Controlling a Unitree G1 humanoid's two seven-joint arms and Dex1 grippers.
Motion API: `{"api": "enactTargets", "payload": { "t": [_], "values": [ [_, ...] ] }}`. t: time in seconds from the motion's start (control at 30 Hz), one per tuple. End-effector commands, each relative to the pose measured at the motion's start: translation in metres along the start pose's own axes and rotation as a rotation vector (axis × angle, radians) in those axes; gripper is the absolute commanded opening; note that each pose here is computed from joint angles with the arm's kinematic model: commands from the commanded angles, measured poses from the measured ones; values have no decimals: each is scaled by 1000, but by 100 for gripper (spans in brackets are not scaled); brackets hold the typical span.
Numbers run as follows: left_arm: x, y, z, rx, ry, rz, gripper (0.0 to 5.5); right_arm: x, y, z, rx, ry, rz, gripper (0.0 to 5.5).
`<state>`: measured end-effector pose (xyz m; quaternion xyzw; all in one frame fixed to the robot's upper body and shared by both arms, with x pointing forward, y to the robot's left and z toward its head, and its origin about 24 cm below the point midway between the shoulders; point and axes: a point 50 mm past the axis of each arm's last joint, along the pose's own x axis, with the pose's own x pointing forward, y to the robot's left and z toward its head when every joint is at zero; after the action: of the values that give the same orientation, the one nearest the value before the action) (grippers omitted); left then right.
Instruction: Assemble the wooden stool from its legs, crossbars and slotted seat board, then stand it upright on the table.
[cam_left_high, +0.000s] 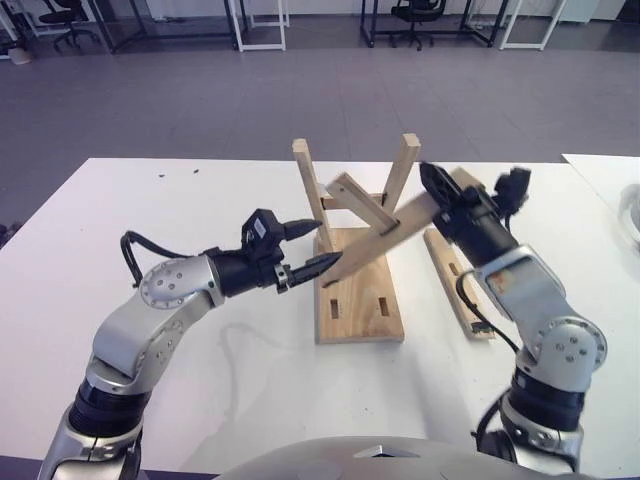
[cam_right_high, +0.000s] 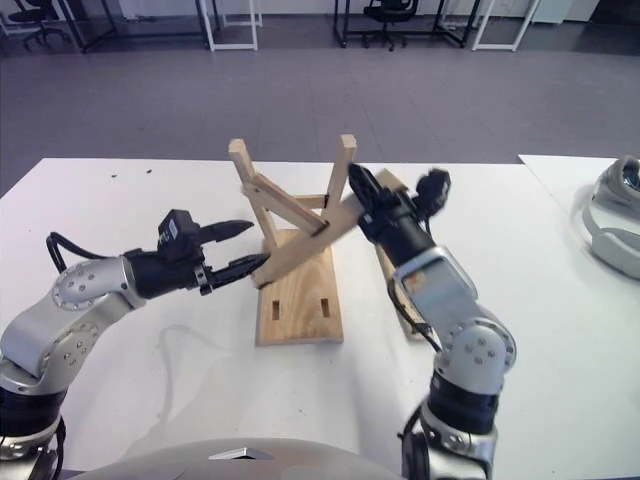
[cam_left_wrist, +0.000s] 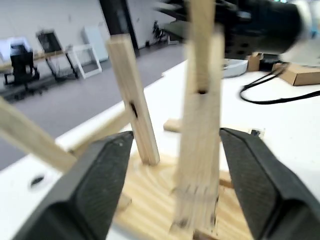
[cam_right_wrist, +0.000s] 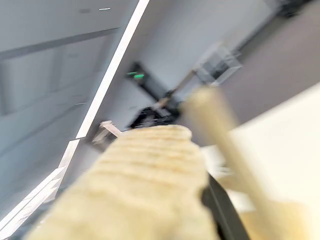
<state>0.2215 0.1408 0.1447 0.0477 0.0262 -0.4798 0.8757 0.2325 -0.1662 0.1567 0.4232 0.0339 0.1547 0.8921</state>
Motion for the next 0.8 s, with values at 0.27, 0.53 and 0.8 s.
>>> {"api": "enactTargets", "payload": {
  "t": [0.27,0.53,0.8],
  "values": [
    [-10,0,-21,-41,23,175,438,-43,-43,11,-248,-71,-266,103],
    [-14,4,-27,-38,49,215,438,-47,-37,5,-171,-11,-215,103],
    [-13,7,-29,-27,55,235,438,-36,-31,8,-536,18,-271,107]
  ]
}}
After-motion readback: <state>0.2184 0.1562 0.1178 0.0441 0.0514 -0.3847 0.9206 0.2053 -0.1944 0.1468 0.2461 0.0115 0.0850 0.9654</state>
